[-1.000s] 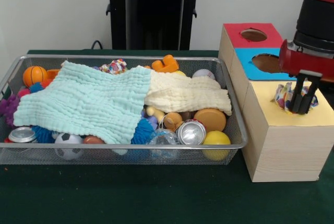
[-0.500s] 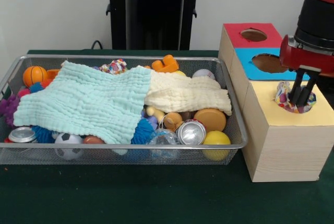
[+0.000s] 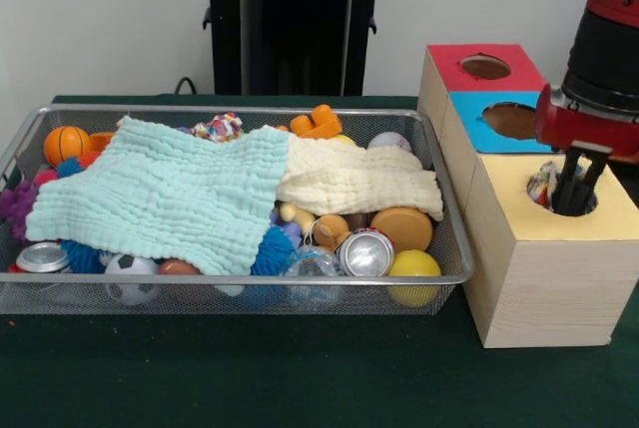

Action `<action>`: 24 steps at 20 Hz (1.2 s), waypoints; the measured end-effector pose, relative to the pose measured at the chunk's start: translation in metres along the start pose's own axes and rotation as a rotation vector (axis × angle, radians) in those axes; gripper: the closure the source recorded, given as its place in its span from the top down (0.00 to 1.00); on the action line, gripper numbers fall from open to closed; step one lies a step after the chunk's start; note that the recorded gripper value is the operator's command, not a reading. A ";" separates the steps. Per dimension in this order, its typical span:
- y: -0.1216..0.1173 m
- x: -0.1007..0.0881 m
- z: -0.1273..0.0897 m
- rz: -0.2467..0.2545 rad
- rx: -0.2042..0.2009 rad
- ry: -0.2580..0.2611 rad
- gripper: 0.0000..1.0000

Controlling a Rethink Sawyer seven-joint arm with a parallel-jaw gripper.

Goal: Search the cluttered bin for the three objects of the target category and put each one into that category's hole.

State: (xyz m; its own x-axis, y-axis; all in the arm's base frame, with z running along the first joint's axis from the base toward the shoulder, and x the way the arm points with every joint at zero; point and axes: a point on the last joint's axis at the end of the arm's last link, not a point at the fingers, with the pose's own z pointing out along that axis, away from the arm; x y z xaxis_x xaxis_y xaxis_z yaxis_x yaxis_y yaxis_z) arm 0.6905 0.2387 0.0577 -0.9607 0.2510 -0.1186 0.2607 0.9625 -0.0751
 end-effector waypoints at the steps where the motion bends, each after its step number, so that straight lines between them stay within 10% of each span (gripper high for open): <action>1: 0.001 0.001 0.004 -0.001 0.000 -0.004 0.00; 15: 0.002 0.007 0.031 0.004 -0.011 -0.022 0.00; 24: -0.006 0.001 -0.023 0.024 -0.022 -0.046 0.00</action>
State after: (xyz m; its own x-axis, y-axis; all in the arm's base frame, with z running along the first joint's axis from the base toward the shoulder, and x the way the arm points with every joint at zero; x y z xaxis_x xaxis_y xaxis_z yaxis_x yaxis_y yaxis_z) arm 0.6858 0.2354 0.0804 -0.9486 0.2693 -0.1660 0.2808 0.9585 -0.0495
